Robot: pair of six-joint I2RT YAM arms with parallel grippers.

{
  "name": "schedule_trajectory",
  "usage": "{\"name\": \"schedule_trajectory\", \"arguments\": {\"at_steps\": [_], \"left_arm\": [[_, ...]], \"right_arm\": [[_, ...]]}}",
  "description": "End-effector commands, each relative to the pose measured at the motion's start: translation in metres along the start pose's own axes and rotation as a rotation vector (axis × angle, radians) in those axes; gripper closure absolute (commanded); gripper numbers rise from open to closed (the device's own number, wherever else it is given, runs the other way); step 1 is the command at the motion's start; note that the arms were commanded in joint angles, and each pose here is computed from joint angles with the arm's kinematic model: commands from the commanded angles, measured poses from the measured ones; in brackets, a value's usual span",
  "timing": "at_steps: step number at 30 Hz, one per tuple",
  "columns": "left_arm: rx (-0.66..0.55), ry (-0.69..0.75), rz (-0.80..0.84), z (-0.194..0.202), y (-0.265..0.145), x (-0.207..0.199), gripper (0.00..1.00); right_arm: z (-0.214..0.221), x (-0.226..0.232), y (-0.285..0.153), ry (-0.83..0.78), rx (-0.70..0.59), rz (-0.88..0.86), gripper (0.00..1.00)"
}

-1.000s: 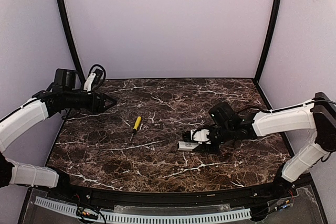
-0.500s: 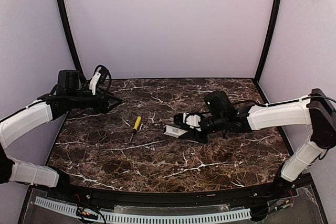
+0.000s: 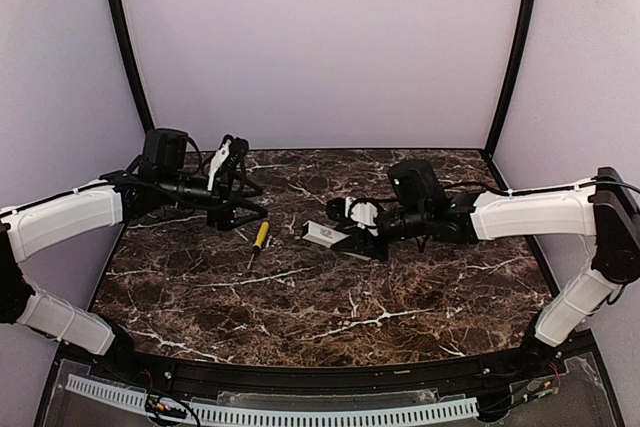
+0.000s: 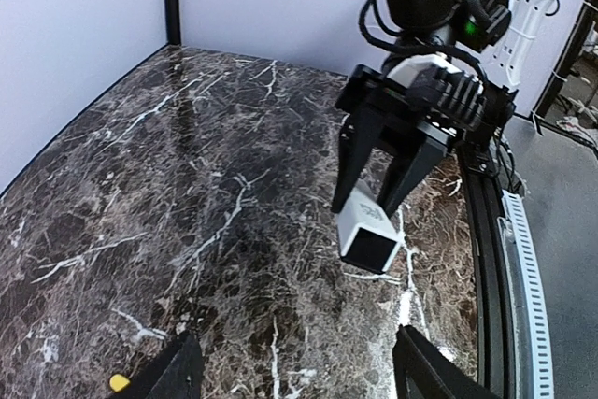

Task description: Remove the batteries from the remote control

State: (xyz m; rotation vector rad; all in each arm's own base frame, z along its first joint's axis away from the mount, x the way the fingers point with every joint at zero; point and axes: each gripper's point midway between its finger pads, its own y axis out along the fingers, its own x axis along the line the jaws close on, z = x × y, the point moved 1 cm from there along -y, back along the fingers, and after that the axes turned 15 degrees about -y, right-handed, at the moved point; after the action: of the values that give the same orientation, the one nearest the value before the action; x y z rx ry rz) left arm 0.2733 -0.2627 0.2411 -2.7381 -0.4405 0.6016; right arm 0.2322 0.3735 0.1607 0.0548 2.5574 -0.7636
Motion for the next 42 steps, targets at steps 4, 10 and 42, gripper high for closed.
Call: {"name": "schedule_trajectory", "arguments": {"at_steps": [4, 10, 42], "left_arm": [[0.038, 0.118, 0.103, 0.007, 0.013, -0.035, 0.24], [0.077, 0.149, 0.136, 0.019, 0.025, -0.047, 0.19], [0.11, 0.201, 0.098, 0.028, 0.055, -0.06, 0.35]], "right_arm": [[-0.039, -0.011, -0.017, -0.011, -0.119, -0.008, 0.93], [-0.05, -0.009, -0.02, 0.002, -0.147, -0.042, 0.92], [-0.069, 0.004, 0.002, 0.041, -0.154, -0.163, 0.97]]}}
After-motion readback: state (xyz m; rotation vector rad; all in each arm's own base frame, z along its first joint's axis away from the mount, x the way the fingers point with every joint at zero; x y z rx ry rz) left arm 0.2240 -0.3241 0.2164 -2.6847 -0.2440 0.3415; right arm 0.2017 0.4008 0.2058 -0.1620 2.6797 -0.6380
